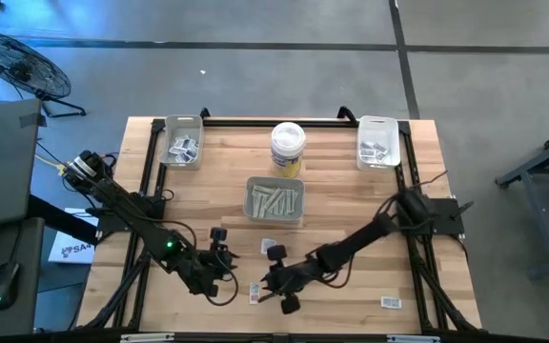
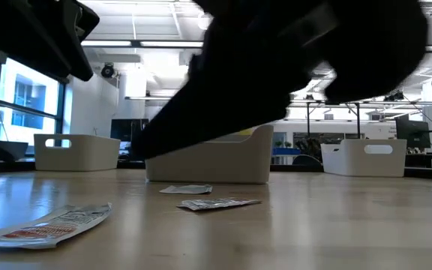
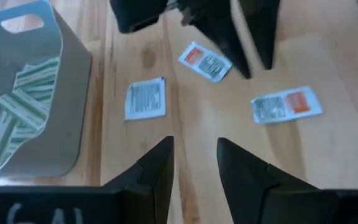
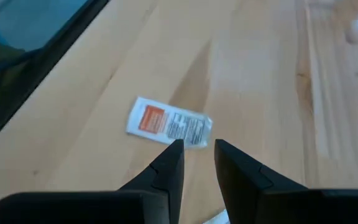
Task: Pick & Place First Aid Supplies
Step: Put the ointment pack into the white bin
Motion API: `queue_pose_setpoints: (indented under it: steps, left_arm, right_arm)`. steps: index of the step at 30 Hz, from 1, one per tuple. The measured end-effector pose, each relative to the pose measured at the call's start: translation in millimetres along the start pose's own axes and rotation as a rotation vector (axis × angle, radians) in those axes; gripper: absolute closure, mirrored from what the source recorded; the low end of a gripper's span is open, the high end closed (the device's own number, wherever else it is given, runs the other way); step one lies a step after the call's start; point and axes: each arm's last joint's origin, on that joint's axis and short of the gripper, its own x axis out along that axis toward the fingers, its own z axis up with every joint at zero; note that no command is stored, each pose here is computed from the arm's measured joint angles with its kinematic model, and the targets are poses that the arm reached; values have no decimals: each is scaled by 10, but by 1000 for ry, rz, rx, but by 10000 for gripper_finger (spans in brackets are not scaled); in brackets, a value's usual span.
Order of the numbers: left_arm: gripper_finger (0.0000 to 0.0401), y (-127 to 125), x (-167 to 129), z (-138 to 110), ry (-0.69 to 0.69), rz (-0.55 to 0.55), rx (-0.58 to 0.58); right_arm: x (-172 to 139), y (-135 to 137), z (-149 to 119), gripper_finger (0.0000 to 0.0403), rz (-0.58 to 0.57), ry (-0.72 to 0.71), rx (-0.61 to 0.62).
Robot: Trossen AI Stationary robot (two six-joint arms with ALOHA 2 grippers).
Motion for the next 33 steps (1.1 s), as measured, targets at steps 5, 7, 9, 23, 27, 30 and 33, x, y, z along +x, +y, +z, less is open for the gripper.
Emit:
queue_pose_setpoints:
  steps: [5,7,9,23,27,30,33]
  left_arm:
    - [281,11,0,-16,12,18,10]
    - [281,16,0,-18,9,35,13]
    - [281,24,-7,-19,9,45,16]
    - [281,33,-12,-10,-3,63,11]
    - [281,35,-13,-9,-6,70,11]
    - [281,35,-13,-9,-6,70,11]
    - [281,35,-13,-9,-6,70,11]
  right_arm:
    - [127,-100,-13,286,24,-6,-1]
    - [189,-137,-64,272,27,-4,5]
    - [243,-160,-101,262,51,-11,20]
    - [326,-220,-166,257,99,-16,21]
    - [343,-224,-176,257,103,-23,7]
    - [348,-263,-181,257,97,-16,20]
    - [353,-304,-193,265,71,-3,33]
